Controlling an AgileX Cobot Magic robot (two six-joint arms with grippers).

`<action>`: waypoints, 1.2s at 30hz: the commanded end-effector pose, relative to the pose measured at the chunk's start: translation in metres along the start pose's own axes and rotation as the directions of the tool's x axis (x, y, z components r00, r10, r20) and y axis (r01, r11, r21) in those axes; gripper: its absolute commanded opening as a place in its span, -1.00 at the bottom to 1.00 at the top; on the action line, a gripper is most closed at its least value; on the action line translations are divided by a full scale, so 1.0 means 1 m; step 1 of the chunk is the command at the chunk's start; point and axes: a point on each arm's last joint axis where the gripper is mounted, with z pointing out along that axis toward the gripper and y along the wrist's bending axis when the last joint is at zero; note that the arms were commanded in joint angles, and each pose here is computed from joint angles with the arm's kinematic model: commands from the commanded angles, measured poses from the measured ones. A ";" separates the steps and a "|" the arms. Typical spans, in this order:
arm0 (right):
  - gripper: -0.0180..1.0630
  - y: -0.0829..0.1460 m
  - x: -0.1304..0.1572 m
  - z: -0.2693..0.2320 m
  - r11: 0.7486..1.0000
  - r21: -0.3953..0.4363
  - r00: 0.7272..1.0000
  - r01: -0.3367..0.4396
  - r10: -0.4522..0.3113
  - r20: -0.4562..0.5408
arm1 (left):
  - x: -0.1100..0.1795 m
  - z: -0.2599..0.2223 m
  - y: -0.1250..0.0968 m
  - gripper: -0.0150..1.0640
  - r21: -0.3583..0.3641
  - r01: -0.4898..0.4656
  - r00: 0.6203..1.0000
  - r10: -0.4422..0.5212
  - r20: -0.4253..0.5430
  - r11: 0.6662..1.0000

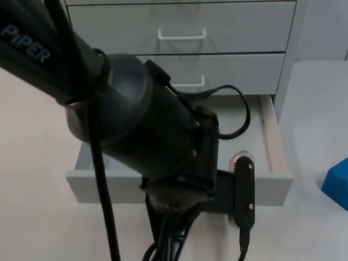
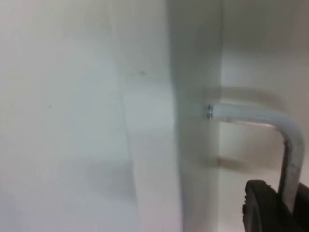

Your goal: Open the drawer with the left hand, place the block into the drawer with the right hand, then close the drawer with the left hand.

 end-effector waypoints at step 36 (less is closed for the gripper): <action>0.98 0.000 -0.002 -0.001 1.000 0.002 1.000 0.005 -0.005 0.015 | 0.019 -0.049 0.003 0.94 0.029 0.024 0.999 -0.023 -0.031 0.999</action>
